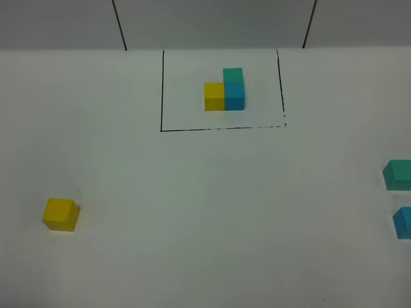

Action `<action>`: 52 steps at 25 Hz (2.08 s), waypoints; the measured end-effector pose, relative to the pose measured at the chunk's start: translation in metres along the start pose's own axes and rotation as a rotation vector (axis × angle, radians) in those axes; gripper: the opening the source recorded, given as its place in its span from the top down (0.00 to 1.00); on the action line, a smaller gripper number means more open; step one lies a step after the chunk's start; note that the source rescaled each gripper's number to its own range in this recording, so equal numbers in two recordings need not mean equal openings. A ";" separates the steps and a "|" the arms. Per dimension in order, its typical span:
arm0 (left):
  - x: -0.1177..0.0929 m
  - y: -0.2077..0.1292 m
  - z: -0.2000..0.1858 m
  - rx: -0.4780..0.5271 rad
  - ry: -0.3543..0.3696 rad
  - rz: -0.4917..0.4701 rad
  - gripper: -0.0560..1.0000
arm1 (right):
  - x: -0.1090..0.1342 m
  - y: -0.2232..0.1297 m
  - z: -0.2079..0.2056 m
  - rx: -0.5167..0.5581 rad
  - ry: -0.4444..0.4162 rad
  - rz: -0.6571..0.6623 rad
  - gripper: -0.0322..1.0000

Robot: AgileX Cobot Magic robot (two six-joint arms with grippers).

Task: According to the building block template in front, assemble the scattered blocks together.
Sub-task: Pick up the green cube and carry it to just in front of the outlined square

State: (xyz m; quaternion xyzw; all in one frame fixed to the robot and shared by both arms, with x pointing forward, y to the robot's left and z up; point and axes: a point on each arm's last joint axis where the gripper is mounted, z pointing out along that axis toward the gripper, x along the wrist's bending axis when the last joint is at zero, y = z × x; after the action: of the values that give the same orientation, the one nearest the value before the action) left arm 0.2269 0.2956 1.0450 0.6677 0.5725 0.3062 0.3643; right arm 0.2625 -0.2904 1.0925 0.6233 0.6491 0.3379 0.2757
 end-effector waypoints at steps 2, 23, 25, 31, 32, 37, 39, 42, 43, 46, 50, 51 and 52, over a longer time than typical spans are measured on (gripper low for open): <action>0.000 0.000 0.000 0.000 0.000 0.000 0.57 | 0.000 0.019 0.010 0.065 0.001 0.007 0.02; 0.000 0.000 0.000 0.000 0.000 0.000 0.57 | -0.044 0.066 0.275 0.630 -0.027 0.027 0.00; 0.000 0.000 0.000 0.000 0.000 0.000 0.57 | -0.051 0.064 0.279 0.630 -0.034 0.022 0.00; 0.000 0.000 0.000 0.000 0.000 0.000 0.57 | -0.058 0.058 0.294 0.621 -0.039 0.016 0.00; 0.000 0.000 0.000 0.000 0.000 0.000 0.57 | -0.062 0.056 0.297 0.621 -0.042 0.025 0.00; 0.000 0.000 0.000 0.000 0.000 0.000 0.57 | -0.078 0.049 0.311 0.623 -0.058 0.070 0.00; 0.000 0.000 0.000 0.000 0.000 0.000 0.57 | -0.083 0.045 0.315 0.636 -0.063 0.083 0.00; 0.000 0.000 0.000 0.000 0.000 0.001 0.57 | -0.087 0.039 0.322 0.658 -0.060 0.079 0.00; 0.000 0.000 0.000 0.000 0.000 0.001 0.57 | -0.087 0.037 0.324 0.663 -0.058 0.076 0.01; 0.000 0.000 0.000 0.000 0.000 0.002 0.57 | -0.089 0.034 0.330 0.661 -0.060 0.072 0.04; 0.000 0.000 0.000 0.000 0.000 0.001 0.57 | -0.090 0.033 0.334 0.647 -0.067 0.070 0.14; 0.000 0.000 0.000 0.000 0.000 0.001 0.57 | -0.090 0.033 0.335 0.640 -0.069 0.070 0.17; 0.000 0.000 0.000 0.000 0.000 0.001 0.57 | -0.090 0.034 0.335 0.635 -0.071 0.068 0.22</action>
State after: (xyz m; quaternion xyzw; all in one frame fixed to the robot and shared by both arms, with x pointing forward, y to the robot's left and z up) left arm 0.2269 0.2956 1.0450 0.6680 0.5722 0.3064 0.3641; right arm 0.5512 -0.3486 0.9052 0.7109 0.6909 0.1055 0.0781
